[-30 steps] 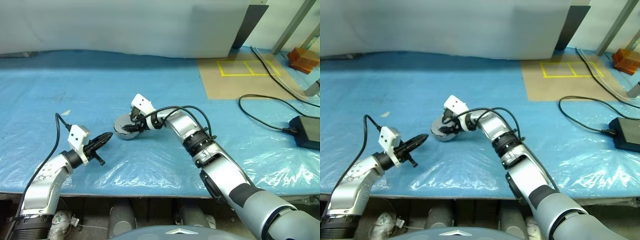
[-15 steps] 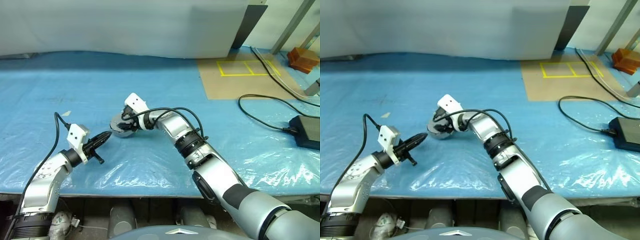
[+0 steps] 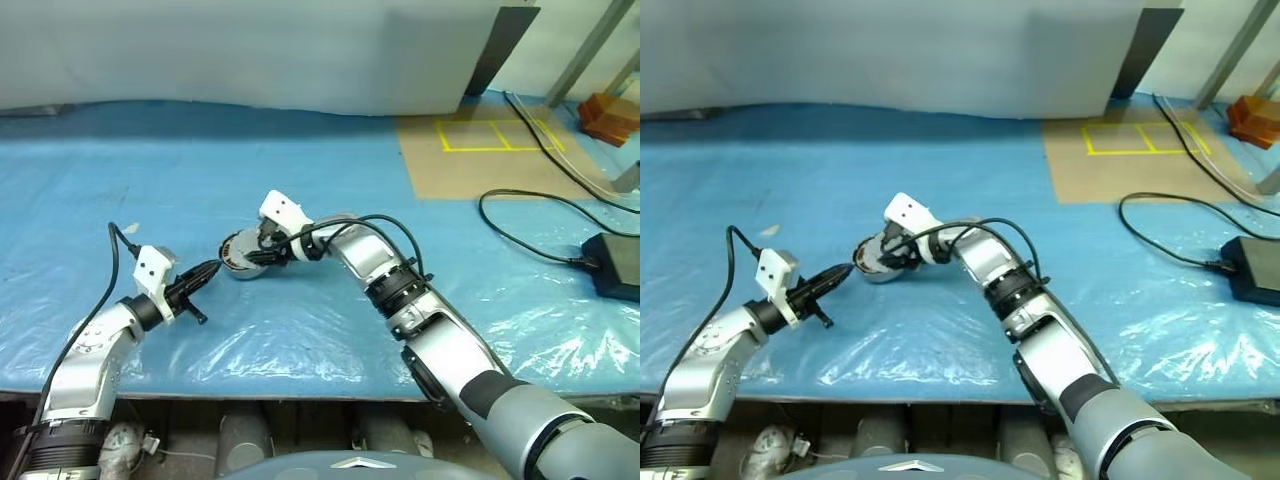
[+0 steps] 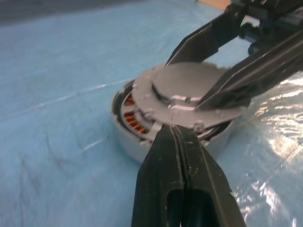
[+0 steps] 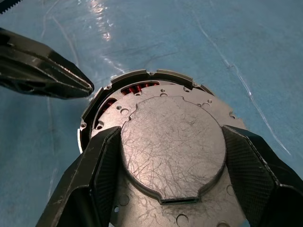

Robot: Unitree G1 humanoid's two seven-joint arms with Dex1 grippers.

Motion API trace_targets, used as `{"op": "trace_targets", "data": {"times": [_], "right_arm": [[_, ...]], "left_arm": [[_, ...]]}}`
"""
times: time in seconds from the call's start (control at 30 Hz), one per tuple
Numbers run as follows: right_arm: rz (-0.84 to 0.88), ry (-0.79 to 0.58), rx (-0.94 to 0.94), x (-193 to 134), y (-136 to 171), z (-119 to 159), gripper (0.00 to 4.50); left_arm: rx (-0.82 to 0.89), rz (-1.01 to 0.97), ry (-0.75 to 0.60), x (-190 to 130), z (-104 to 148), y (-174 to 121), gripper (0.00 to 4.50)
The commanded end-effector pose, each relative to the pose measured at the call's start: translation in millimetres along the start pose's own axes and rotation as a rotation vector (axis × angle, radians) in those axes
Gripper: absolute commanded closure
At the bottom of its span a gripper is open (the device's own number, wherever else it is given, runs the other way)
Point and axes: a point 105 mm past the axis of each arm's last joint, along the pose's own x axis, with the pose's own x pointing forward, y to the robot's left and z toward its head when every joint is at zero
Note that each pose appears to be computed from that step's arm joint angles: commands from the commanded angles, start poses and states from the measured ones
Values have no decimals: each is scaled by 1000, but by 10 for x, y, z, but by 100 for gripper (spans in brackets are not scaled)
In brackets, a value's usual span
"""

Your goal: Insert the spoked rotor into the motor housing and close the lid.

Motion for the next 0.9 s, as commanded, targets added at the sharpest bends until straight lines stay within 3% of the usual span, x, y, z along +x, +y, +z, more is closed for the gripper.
{"op": "trace_targets", "data": {"times": [0.03,0.13,0.23,0.4,0.57,0.9], "right_arm": [[-3,97,153,103,57,-254,154],[24,64,187,88,64,-115,154],[61,49,102,7,33,-53,154],[68,168,-136,-224,-139,-454,154],[80,249,-209,-469,-251,-780,154],[209,283,-291,-858,-209,-972,154]], "left_arm": [[25,-7,-18,-2,59,-3,450],[29,-3,-12,-18,53,16,450],[31,1,-11,-25,52,20,450],[31,-1,-13,-15,61,11,450],[31,-1,-11,-4,57,24,450],[39,-19,-11,82,72,48,450]]}}
